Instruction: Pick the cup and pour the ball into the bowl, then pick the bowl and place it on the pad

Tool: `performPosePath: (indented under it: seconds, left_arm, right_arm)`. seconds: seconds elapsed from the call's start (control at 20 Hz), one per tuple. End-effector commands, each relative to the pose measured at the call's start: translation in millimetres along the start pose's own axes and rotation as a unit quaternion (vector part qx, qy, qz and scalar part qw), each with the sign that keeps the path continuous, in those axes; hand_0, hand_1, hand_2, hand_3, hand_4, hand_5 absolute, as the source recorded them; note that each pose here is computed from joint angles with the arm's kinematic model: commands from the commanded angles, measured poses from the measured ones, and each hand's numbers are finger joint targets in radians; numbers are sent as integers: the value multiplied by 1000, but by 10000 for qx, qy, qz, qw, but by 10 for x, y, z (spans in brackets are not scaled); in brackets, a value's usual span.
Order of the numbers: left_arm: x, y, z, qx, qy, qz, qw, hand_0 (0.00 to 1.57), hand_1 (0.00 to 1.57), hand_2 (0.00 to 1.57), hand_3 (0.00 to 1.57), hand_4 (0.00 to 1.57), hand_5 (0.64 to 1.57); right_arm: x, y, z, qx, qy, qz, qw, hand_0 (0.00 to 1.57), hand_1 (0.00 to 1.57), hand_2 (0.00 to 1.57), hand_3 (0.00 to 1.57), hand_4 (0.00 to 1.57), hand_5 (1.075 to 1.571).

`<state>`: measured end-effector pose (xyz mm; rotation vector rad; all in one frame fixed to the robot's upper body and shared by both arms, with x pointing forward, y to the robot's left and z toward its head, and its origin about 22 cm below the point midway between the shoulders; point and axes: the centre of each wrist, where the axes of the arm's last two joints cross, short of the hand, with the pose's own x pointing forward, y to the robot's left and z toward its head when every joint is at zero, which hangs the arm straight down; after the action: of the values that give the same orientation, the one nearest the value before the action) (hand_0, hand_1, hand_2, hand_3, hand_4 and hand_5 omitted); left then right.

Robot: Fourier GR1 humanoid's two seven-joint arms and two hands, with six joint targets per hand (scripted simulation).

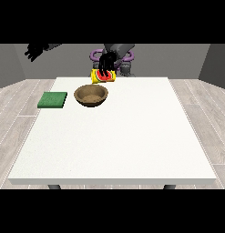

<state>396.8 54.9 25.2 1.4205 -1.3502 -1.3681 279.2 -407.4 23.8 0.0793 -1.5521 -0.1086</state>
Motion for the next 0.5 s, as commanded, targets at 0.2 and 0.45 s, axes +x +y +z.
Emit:
performPosePath:
  seconds: [0.2, 0.45]
  left_arm:
    - [359, 243, 137, -95, -266, -1370, 9902, 272, 272, 1258, 1549, 1040, 1571]
    - [438, 201, 300, -317, -667, -1545, 9852, 0, 0, 1140, 1570, 1119, 1571]
  right_arm:
    - [-81, 419, -300, 373, -55, -20, 9993, 0, 0, 0, 327, 686, 1552]
    - [-258, 276, -96, 66, 53, -59, 9999, 0, 0, 0, 165, 706, 1550]
